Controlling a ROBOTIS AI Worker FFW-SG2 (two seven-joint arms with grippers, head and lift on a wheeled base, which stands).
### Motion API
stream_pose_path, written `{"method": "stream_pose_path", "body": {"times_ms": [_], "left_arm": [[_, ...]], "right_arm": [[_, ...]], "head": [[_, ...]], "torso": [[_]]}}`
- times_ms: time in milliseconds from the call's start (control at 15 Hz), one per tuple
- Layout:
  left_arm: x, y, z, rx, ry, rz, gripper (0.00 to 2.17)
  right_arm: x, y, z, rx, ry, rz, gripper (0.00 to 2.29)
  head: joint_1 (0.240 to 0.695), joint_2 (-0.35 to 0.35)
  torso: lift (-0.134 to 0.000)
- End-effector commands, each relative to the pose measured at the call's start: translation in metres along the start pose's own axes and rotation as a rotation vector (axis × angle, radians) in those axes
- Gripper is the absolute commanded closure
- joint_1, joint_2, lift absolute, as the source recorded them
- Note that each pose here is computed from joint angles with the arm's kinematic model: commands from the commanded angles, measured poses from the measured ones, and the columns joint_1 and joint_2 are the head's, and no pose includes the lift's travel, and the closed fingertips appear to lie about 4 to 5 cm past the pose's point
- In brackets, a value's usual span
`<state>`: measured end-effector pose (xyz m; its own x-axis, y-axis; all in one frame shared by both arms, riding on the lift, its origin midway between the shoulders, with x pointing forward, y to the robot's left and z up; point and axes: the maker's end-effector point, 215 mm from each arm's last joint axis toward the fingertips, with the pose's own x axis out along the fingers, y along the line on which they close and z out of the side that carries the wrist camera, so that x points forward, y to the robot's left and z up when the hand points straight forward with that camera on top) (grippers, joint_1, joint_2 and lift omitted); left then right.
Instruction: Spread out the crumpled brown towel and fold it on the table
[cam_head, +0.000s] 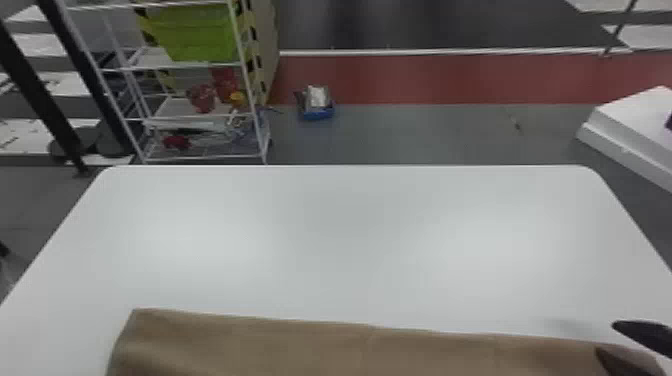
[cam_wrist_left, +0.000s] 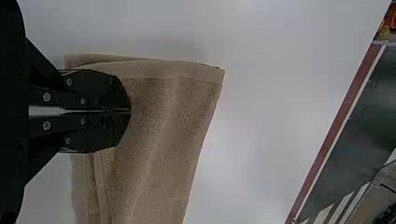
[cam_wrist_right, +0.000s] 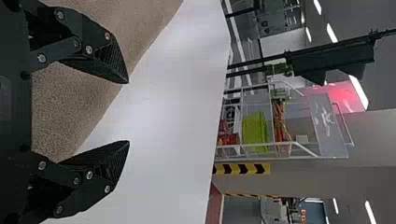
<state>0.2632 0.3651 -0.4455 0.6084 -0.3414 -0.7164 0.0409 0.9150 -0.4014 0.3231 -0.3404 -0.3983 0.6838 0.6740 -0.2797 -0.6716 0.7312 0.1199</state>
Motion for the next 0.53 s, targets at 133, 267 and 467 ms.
{"method": "stream_pose_path", "body": {"times_ms": [133, 267, 467], "left_arm": [[-0.024, 0.006, 0.007, -0.015, -0.043, 0.037, 0.89], [-0.029, 0.014, 0.008, -0.021, -0.049, 0.058, 0.68], [-0.03, 0.027, 0.002, -0.026, -0.037, 0.101, 0.46]], "right_arm": [[0.011, 0.008, -0.012, -0.012, 0.012, 0.03, 0.64], [0.018, 0.014, -0.026, -0.011, 0.036, 0.051, 1.24], [0.02, 0.01, -0.042, -0.017, 0.062, 0.061, 1.51]], "head": [[0.695, 0.059], [0.695, 0.1], [0.695, 0.143]], "torso": [[-0.124], [-0.124], [-0.124]]}}
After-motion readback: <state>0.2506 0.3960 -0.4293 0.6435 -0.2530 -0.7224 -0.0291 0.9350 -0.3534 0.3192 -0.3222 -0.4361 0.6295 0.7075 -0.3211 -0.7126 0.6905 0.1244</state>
